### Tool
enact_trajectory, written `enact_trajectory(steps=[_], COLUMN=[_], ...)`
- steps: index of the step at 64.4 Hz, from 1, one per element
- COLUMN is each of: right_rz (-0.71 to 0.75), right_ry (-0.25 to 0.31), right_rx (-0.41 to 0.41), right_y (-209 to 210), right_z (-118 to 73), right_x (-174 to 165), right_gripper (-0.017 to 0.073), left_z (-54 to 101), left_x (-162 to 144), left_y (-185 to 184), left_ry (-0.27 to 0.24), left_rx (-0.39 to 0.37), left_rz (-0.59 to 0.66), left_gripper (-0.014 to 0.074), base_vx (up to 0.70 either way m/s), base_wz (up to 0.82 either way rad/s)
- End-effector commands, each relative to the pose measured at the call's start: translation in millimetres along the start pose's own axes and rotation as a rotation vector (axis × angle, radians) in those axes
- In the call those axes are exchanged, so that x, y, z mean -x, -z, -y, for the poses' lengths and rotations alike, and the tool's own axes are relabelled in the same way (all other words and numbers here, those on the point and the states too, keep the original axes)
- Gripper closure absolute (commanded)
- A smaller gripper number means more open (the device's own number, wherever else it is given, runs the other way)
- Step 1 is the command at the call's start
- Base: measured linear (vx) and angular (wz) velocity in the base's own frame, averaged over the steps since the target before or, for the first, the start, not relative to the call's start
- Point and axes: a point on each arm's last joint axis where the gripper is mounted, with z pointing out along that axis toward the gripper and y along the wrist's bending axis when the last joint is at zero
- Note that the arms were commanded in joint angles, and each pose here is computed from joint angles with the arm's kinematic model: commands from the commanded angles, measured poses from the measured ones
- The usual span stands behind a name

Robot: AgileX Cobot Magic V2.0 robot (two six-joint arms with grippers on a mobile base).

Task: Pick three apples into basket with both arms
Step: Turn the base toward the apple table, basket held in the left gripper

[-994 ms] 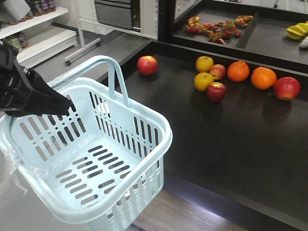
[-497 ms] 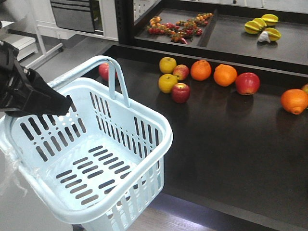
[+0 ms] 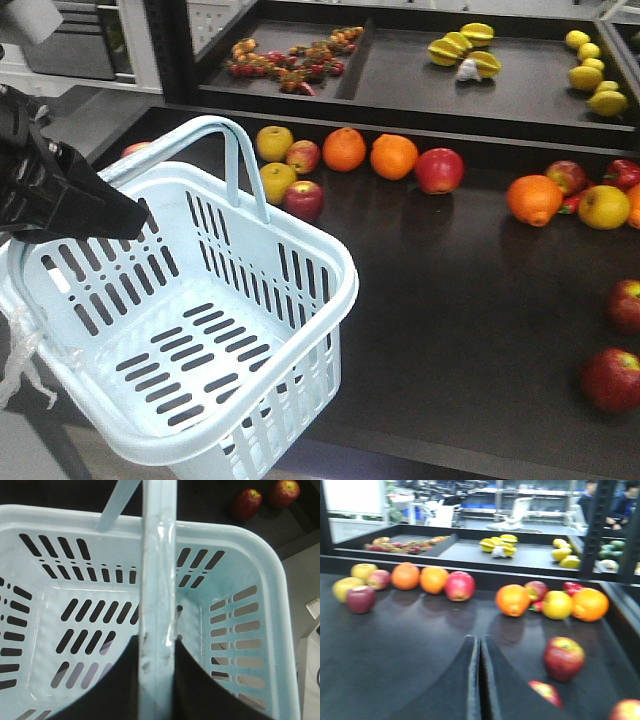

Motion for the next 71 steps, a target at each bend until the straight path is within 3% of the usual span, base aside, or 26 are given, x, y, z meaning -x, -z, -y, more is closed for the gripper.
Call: enact_trajectory(steps=[1,71], right_rz=[0.071,0.071], right_ry=[0.015,0.015], right_rx=[0.008,0.008], right_y=[0.2,0.2], right_z=[-0.9,-0.9], right_x=[3.6,3.6], right_gripper=[0.0563,0.0563], left_z=[10.2,10.2], left_x=[4.4,4.4], left_y=[14.6,14.6], left_ry=[-0.006,-0.006], left_rx=[-0.035,-0.035], left_rz=[0.084,0.084], left_gripper=[0.0601,0.0601], base_vx=[0.09,0.07], base_wz=[-0.33,-0.18])
